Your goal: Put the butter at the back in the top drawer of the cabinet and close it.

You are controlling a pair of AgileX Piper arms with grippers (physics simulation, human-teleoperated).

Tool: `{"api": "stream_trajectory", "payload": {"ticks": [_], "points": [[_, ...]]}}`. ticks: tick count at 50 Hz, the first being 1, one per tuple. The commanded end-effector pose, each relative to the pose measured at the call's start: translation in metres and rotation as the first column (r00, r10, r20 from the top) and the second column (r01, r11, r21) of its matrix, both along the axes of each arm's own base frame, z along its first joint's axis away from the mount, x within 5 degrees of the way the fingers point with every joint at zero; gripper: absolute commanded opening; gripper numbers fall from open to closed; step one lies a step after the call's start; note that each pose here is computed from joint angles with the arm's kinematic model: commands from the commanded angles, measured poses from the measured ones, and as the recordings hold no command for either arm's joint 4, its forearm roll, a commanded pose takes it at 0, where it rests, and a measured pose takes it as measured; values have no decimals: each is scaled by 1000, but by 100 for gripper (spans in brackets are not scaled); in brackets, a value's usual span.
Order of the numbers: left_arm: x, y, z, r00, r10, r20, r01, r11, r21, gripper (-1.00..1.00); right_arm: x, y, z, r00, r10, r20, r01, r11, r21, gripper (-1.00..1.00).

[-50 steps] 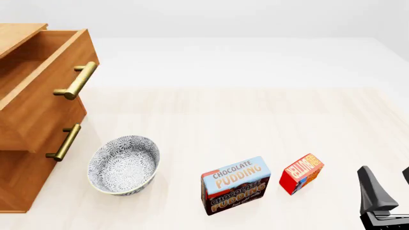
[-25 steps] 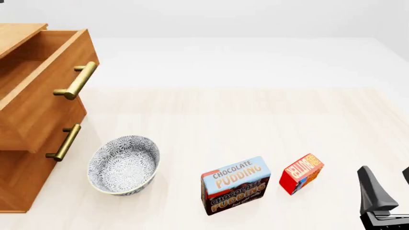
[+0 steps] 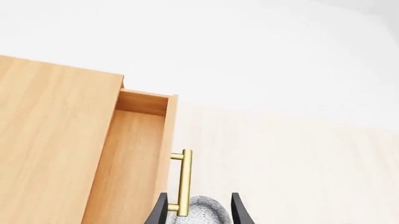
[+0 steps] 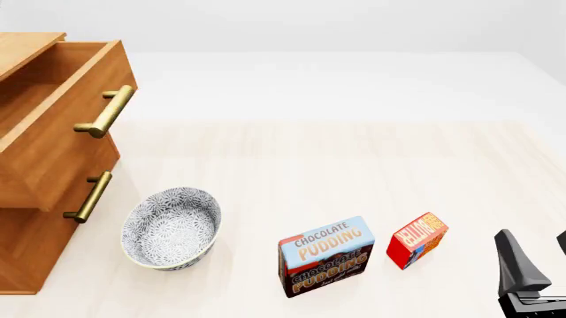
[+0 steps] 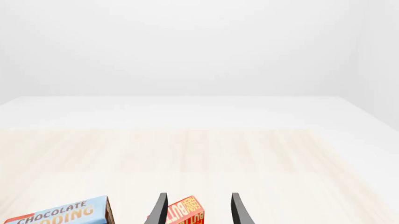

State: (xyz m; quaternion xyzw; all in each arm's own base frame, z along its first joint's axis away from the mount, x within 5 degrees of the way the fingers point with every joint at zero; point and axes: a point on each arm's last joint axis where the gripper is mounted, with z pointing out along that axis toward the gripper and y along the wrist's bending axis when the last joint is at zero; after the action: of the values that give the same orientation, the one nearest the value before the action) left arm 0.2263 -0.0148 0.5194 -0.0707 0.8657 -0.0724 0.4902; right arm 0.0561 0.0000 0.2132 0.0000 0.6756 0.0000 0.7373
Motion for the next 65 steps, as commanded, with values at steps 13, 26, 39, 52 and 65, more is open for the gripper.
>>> {"api": "stream_trajectory", "payload": {"ticks": [13,26,39,52,65], "points": [[20,9,-12,998,39,-46,-39,999,9,100,0,0,0,1000,0,0,0,1000,0,100],[23,18,-15,997,65,-50,-64,998,21,100,0,0,0,1000,0,0,0,1000,0,100],[38,19,-28,995,73,-71,-71,997,17,100,0,0,0,1000,0,0,0,1000,0,100],[59,20,-51,990,79,-114,-77,997,16,100,0,0,0,1000,0,0,0,1000,0,100],[74,19,-71,986,76,-151,-74,997,16,100,0,0,0,1000,0,0,0,1000,0,100]]}}
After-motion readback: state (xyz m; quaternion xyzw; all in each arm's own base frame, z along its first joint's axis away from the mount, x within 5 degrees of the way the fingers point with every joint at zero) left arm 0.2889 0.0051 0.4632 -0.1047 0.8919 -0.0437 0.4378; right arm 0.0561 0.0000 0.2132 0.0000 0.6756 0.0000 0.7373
